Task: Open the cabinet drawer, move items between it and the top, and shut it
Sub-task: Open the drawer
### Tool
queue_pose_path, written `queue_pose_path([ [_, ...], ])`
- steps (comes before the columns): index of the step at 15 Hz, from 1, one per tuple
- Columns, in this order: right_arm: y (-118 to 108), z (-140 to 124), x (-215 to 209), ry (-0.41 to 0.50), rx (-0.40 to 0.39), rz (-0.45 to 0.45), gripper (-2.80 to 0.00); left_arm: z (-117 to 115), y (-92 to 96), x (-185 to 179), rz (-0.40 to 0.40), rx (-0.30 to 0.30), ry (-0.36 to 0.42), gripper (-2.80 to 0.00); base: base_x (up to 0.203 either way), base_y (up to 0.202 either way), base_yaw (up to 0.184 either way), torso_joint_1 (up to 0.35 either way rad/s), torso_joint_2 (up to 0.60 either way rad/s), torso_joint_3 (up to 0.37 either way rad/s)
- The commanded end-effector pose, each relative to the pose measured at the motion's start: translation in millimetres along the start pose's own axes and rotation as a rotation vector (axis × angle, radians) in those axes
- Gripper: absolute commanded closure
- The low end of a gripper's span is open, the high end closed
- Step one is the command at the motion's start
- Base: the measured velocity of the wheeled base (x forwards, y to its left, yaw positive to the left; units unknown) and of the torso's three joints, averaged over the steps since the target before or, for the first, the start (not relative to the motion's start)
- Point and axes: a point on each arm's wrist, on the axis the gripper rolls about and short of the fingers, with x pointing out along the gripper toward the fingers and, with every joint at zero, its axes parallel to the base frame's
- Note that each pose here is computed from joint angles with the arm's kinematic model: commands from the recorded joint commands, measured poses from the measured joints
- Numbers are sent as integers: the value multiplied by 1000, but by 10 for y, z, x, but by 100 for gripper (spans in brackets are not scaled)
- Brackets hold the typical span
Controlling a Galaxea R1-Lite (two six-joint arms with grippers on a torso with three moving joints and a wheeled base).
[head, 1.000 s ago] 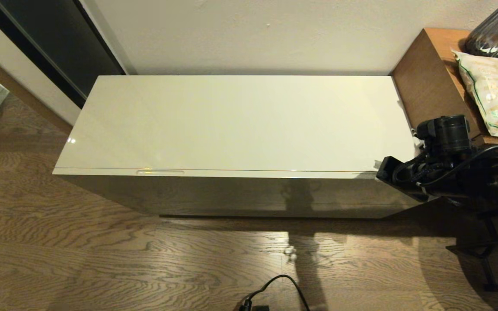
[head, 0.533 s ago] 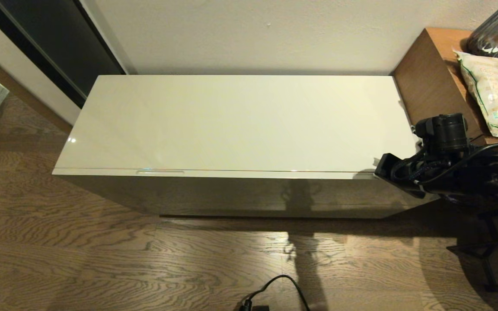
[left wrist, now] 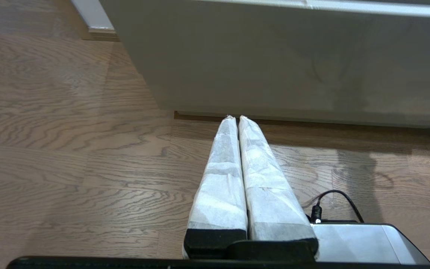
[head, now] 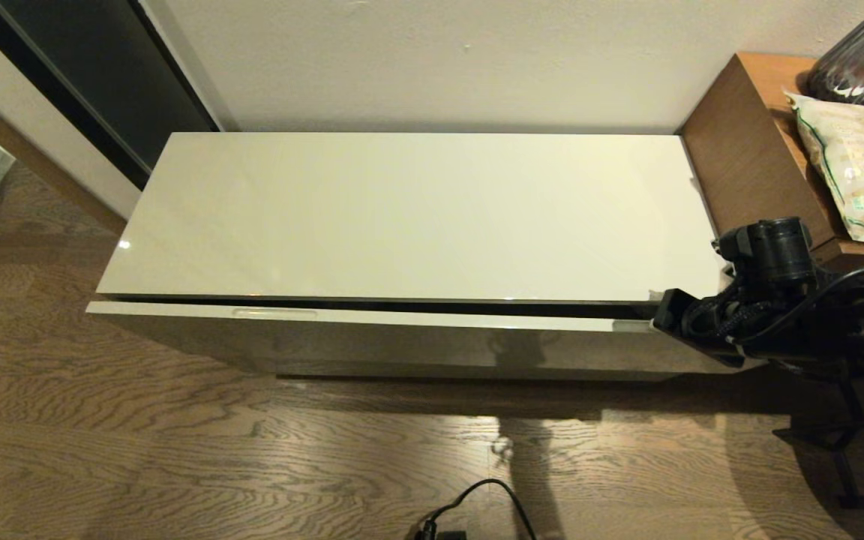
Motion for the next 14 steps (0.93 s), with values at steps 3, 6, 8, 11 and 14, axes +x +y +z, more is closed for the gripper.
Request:
queue_pose_path([
  [3,-132,-228,20,138,4,-44,0,0,0,1,1,0,1,0,0,0,0,0,0,0],
  [6,-156,-293,-252,183,4,-16,0,0,0,1,1,0,1,0,0,0,0,0,0,0],
  [8,-189,-351,-466,219,6,-1,0,0,0,1,1,0,1,0,0,0,0,0,0,0],
  [11,-241,-420,-819,205,4,18,0,0,0,1,1,0,1,0,0,0,0,0,0,0],
  [14,-276,-454,-1228,182,-4,34,0,0,0,1,1,0,1,0,0,0,0,0,0,0],
])
